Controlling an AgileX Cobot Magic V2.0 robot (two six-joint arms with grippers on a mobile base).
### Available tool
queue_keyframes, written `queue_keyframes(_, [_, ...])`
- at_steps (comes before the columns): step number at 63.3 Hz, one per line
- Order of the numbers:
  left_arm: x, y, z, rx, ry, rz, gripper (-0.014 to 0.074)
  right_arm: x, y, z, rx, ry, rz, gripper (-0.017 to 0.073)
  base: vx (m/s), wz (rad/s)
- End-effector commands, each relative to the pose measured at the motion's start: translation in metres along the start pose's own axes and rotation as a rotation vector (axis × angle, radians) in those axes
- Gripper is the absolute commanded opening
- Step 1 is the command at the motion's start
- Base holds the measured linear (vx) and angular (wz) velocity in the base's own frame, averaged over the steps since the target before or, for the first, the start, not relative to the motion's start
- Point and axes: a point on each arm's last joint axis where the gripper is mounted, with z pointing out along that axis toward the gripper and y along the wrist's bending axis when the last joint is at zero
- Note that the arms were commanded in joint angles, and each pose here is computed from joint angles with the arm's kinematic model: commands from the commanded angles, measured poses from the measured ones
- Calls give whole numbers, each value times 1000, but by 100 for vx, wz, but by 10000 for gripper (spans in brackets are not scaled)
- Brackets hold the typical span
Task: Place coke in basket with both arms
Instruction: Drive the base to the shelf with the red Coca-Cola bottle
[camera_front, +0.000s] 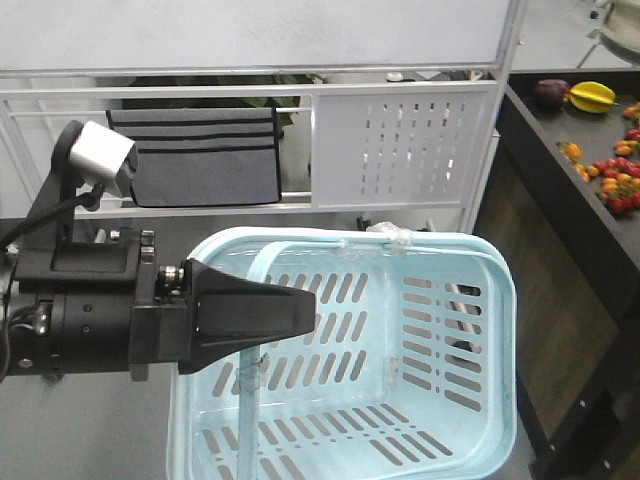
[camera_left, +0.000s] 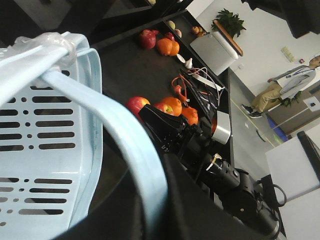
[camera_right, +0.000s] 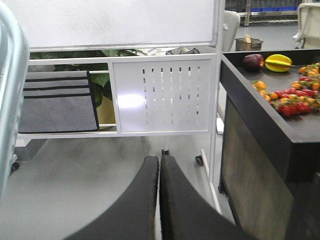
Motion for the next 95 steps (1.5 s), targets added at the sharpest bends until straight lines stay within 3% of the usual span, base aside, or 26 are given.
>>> queue_keyframes(1, [-8, -17, -6, 77, -61, -8, -6, -4, 0, -1, 1, -81, -15, -5, 29, 16])
queue_keyframes(51, [-8, -17, -6, 77, -61, -8, -6, -4, 0, -1, 1, -81, -15, -5, 27, 27])
queue_keyframes(95, [-8, -17, -6, 77, -61, -8, -6, -4, 0, -1, 1, -81, -15, -5, 19, 62])
